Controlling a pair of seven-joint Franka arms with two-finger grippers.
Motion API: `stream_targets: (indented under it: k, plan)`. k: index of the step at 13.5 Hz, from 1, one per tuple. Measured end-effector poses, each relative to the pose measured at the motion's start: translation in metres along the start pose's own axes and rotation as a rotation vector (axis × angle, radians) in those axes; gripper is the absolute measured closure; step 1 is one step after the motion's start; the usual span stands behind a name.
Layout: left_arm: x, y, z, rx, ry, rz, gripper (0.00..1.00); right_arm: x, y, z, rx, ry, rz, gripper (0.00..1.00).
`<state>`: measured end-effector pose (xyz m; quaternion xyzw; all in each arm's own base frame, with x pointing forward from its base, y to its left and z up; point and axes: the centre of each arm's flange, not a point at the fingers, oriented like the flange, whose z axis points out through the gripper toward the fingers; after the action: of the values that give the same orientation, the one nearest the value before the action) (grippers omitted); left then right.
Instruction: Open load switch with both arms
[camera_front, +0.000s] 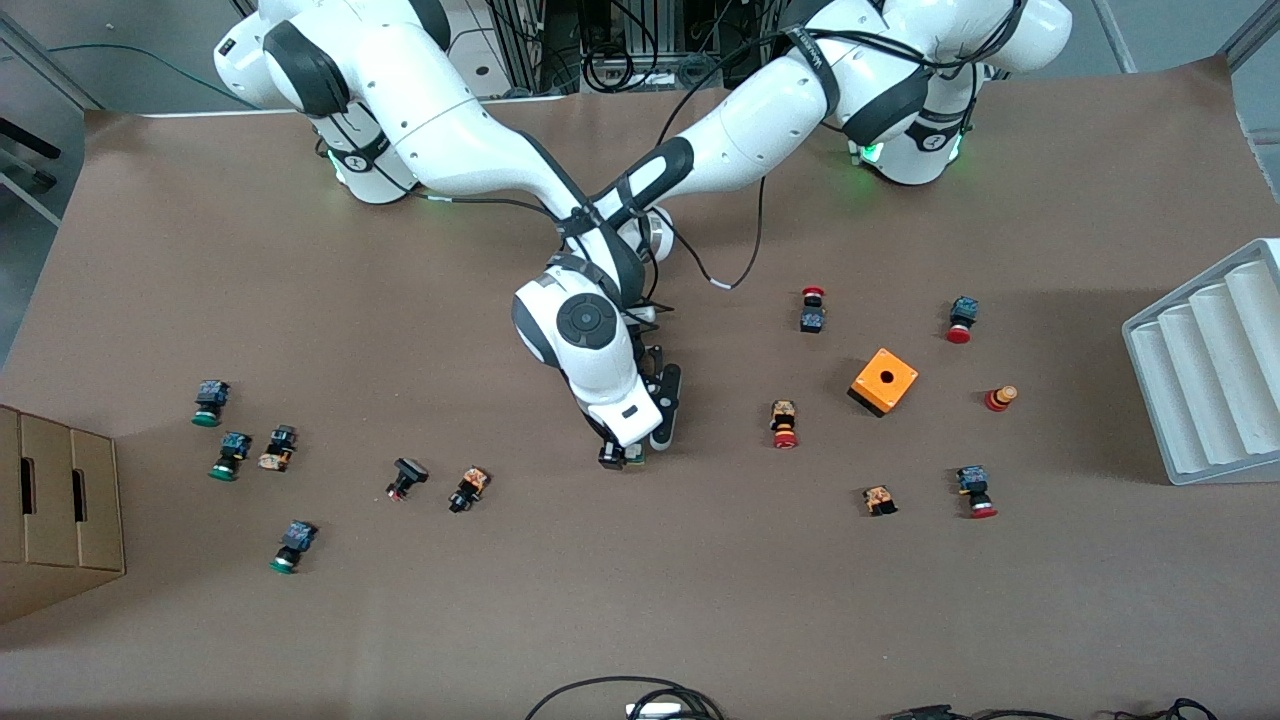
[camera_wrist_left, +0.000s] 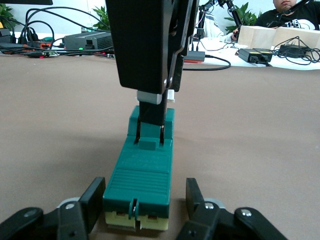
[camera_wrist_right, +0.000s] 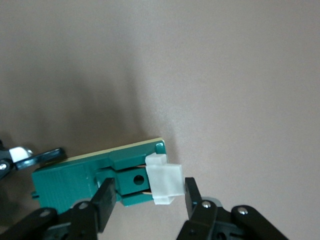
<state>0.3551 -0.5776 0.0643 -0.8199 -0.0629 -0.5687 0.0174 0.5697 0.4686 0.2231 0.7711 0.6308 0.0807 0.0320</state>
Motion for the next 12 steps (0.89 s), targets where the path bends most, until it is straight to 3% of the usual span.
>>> stream_targets:
  k: [12]
  plan:
    - [0.0, 0.0, 0.0, 0.0, 0.0, 0.0, 0.27, 0.0017, -0.0026, -0.005, 0.005, -0.001, -0.003, 0.37]
